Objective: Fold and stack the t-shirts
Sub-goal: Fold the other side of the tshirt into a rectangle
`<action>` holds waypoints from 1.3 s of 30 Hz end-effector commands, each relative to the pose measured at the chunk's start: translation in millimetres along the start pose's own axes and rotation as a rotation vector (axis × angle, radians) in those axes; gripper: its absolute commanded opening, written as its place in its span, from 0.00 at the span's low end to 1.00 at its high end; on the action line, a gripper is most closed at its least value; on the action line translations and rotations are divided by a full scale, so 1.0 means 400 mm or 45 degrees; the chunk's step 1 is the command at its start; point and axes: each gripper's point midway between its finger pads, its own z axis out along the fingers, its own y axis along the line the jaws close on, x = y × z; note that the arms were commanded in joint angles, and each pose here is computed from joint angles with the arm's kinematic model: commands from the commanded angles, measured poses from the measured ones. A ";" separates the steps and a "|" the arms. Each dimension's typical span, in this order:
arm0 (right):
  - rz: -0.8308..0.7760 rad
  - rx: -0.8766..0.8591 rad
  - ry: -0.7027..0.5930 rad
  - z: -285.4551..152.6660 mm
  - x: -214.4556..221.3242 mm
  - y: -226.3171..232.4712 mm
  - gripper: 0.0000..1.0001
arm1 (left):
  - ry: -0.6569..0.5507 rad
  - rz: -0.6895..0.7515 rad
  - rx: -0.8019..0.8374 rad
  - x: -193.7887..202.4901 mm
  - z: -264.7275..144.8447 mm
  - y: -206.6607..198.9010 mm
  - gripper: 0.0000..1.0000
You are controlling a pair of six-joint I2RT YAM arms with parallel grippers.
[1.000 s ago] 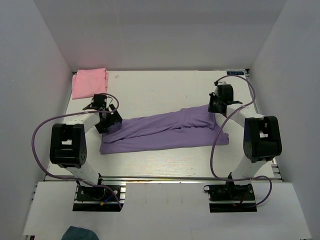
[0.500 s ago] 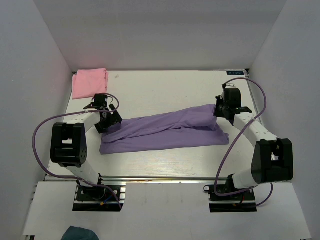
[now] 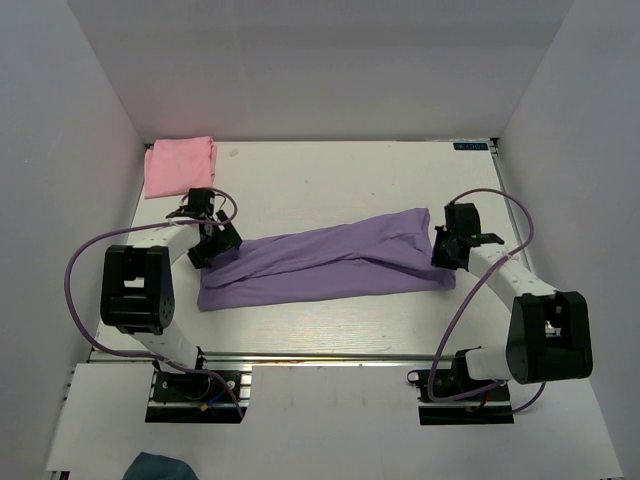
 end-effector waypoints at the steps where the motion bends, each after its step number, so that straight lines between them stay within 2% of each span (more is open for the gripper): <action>1: 0.042 0.048 -0.006 -0.011 0.014 -0.020 0.00 | 0.013 0.002 -0.086 -0.001 0.001 0.039 1.00; 4: 0.042 0.045 0.033 0.007 0.038 -0.019 0.04 | 0.013 0.002 -0.086 -0.001 0.001 0.039 1.00; 5: 0.039 0.018 0.055 0.012 0.049 -0.010 0.22 | 0.013 0.002 -0.086 -0.001 0.001 0.039 1.00; 8: 0.033 0.017 0.104 0.024 0.069 -0.009 0.59 | 0.000 0.013 -0.104 -0.006 -0.002 0.038 1.00; 11: 0.031 -0.023 0.067 0.016 0.035 0.010 0.72 | -0.001 0.011 -0.081 -0.007 -0.016 0.031 1.00; 15: 0.039 -0.156 -0.083 -0.026 -0.081 0.069 0.76 | -0.013 0.017 -0.032 -0.011 -0.036 0.010 1.00; 16: 0.037 -0.265 -0.074 -0.035 -0.086 0.107 0.76 | -0.026 0.015 -0.024 -0.016 -0.044 0.007 1.00; 19: 0.048 -0.407 -0.133 -0.062 -0.142 0.169 0.78 | -0.002 -0.007 -0.054 0.007 -0.042 0.025 1.00; 22: 0.033 -0.457 -0.128 -0.060 -0.150 0.196 0.79 | 0.070 -0.022 -0.084 0.060 -0.032 0.049 1.00; 28: 0.010 -0.562 0.056 0.013 -0.075 0.258 0.79 | 0.208 -0.058 -0.135 0.156 -0.032 0.085 1.00; 30: 0.031 -0.554 0.100 0.055 -0.064 0.265 0.79 | 0.271 -0.060 -0.094 0.199 -0.037 0.074 1.00; 32: 0.053 -0.525 0.072 0.076 -0.102 0.266 0.79 | 0.289 -0.061 -0.056 0.218 -0.040 0.060 1.00; 33: 0.077 -0.485 0.145 0.117 -0.076 0.258 0.79 | 0.302 -0.031 -0.036 0.237 -0.047 0.047 1.00; 34: 0.092 -0.455 0.085 0.127 -0.144 0.259 0.79 | 0.324 -0.052 -0.054 0.250 -0.052 0.048 1.00; 35: 0.099 -0.396 0.081 0.142 -0.156 0.246 0.79 | 0.326 -0.038 -0.049 0.256 -0.054 0.043 1.00; 36: 0.110 -0.336 0.188 0.198 -0.113 0.231 0.79 | 0.343 -0.012 -0.027 0.269 -0.058 0.027 1.00; 37: 0.118 -0.346 0.105 0.197 -0.211 0.247 0.79 | 0.387 0.004 -0.035 0.292 -0.069 0.030 1.00; 39: 0.143 -0.305 0.199 0.248 -0.189 0.238 0.79 | 0.417 0.040 -0.048 0.303 -0.079 0.019 1.00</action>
